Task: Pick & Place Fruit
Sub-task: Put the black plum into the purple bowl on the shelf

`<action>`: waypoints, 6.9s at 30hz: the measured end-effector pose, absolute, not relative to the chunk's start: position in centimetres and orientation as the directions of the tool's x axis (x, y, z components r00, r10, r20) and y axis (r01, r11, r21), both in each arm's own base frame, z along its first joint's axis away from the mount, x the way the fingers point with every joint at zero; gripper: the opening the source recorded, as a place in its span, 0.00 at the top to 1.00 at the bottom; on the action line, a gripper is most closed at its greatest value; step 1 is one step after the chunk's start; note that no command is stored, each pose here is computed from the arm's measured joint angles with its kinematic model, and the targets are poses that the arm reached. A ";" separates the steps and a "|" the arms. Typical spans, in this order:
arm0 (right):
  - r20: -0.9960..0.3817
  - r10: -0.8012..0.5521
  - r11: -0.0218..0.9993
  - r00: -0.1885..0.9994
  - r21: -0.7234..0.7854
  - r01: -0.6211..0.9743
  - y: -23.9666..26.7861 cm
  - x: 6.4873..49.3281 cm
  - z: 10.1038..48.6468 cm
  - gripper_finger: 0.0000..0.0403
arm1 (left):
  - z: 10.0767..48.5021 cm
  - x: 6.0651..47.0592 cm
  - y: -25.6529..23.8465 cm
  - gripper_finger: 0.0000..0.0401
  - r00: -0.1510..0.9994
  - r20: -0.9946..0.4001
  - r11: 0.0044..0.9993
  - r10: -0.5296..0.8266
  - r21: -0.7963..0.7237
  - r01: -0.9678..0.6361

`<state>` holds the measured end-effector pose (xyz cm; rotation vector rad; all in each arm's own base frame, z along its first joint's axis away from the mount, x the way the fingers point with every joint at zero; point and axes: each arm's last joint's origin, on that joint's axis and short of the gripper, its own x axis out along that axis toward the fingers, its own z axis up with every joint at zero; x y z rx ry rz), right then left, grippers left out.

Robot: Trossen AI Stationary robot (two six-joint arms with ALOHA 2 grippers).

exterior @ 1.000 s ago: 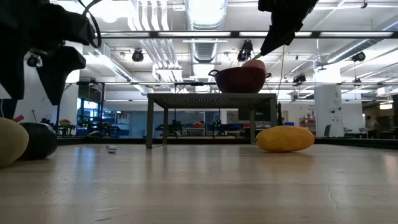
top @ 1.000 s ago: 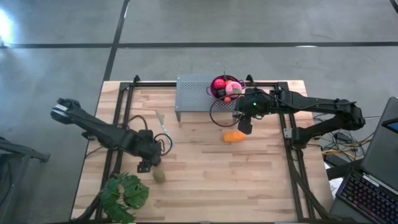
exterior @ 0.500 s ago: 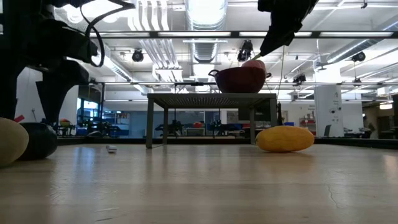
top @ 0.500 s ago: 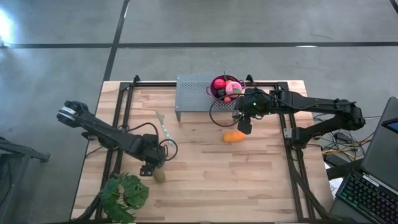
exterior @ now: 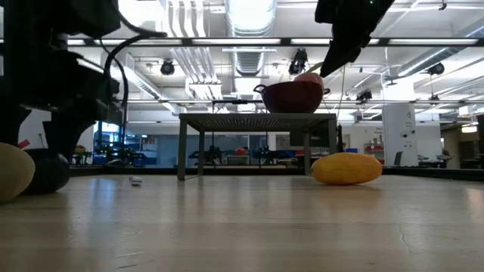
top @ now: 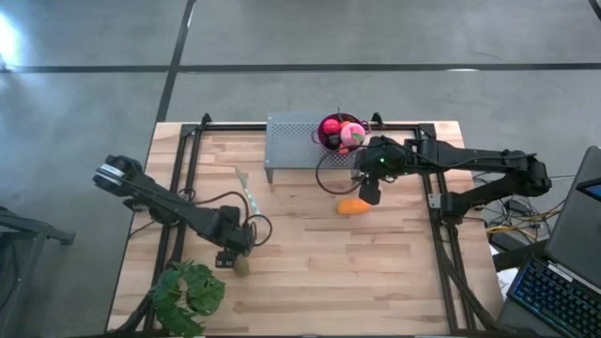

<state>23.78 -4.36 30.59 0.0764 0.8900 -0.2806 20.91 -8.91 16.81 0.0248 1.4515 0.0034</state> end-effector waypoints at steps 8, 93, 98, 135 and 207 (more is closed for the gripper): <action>-0.779 -0.209 0.961 0.591 -0.051 0.273 -4.4 23.8 30.3 0.67 | 16.0 20.6 -8.7 0.16 0.109 -0.994 1.000 0.022 0.023 0.011; -0.399 -0.462 0.527 0.792 -0.842 -0.117 8.8 23.5 33.0 0.81 | 31.9 32.1 -2.8 0.32 0.989 -0.061 0.973 -0.136 -0.194 0.122; -0.397 -0.442 0.505 0.804 -0.852 -0.143 8.9 23.6 33.6 0.62 | 32.8 32.1 -2.3 0.32 0.992 0.031 0.967 -0.122 -0.222 0.126; -0.155 -0.392 0.369 0.907 -0.929 0.001 9.4 27.1 35.9 0.10 | 33.5 33.1 -0.4 0.32 0.967 0.208 0.939 -0.145 -0.279 0.201; -0.137 -0.377 0.387 0.916 -0.922 0.021 9.2 28.5 35.4 0.36 | 33.5 34.7 -0.9 0.09 0.959 0.232 0.948 -0.161 -0.233 0.215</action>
